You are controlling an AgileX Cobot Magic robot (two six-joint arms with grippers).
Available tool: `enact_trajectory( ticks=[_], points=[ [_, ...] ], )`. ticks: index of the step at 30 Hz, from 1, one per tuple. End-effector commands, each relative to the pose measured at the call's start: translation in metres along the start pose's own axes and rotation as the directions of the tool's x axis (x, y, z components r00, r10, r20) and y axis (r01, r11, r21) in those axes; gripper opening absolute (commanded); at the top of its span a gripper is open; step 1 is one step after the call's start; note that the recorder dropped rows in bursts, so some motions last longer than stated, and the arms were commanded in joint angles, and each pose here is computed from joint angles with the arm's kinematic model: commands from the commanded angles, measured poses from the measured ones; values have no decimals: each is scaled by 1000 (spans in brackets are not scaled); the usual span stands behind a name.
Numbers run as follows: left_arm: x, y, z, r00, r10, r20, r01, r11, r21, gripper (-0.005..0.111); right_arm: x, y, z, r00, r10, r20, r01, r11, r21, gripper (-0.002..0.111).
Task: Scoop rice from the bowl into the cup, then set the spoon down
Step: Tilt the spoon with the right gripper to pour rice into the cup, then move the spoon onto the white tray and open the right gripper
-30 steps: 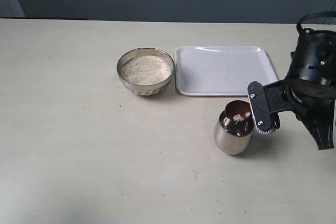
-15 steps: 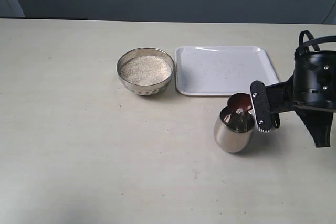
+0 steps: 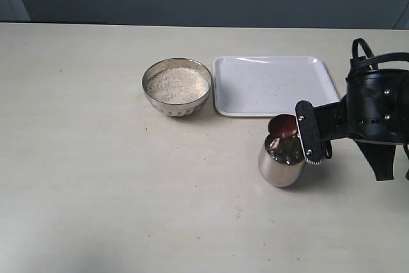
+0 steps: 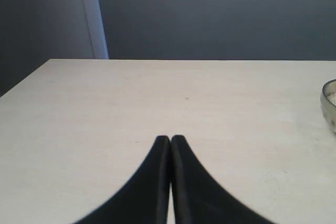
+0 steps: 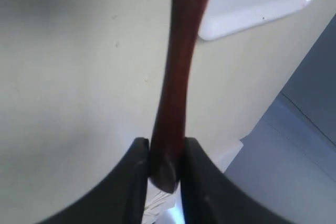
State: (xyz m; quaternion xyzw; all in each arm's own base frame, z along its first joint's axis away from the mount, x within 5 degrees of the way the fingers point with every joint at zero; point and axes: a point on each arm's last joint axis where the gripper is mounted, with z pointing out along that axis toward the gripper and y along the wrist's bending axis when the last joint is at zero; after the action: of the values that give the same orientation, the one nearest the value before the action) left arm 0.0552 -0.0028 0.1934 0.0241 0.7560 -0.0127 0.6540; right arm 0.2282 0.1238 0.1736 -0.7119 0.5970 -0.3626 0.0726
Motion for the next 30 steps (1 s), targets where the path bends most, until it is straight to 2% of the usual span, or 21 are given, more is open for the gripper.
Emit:
enact_trajectory(
  ticks=[1, 6, 12, 15, 16, 18, 20, 23, 25, 28, 30],
  points=[
    [1, 0, 0, 1000, -3, -1, 3, 1000, -2, 1, 0, 9, -5, 1000, -29, -4, 29, 999, 12, -1],
    [1, 0, 0, 1000, -3, -1, 3, 1000, -2, 1, 2, 21, -10, 1000, -22, -5, 23, 997, 68, -1],
    [1, 0, 0, 1000, -3, -1, 3, 1000, -2, 1, 4, 16, -17, 997, 62, 41, -67, 990, 121, -1],
    [1, 0, 0, 1000, -3, -1, 3, 1000, -5, 1, 3, 6, -20, 986, 156, 64, -164, 977, 134, -1],
    [1, 1, 0, 1000, -5, -1, 5, 1000, -13, 1, 4, -1, -20, 972, 223, 70, -231, 963, 139, -1],
    [1, 2, 0, 1000, -7, -1, 7, 1000, -31, 1, 10, -18, -20, 921, 380, 85, -389, 910, 146, -1],
    [2, 3, 1, 1000, -10, -6, 10, 999, -47, 1, 19, -43, -17, 828, 551, 108, -561, 815, 145, -1],
    [2, 4, 2, 1000, -13, -18, 12, 998, -62, 1, 37, -81, -4, 688, 714, 127, -725, 681, 98, -1],
    [2, 4, 2, 1000, -13, -18, 12, 998, -62, 1, 47, -108, 6, 603, 784, 148, -795, 605, 39, -1],
    [2, 4, 2, 1000, -13, -18, 12, 998, -62, 1, 56, -142, 32, 544, 829, 128, -830, 554, -63, -1],
    [2, 4, 2, 1000, -13, -18, 12, 998, -62, 1, 58, -163, 54, 492, 867, 76, -852, 497, -164, -1]
  ],
)
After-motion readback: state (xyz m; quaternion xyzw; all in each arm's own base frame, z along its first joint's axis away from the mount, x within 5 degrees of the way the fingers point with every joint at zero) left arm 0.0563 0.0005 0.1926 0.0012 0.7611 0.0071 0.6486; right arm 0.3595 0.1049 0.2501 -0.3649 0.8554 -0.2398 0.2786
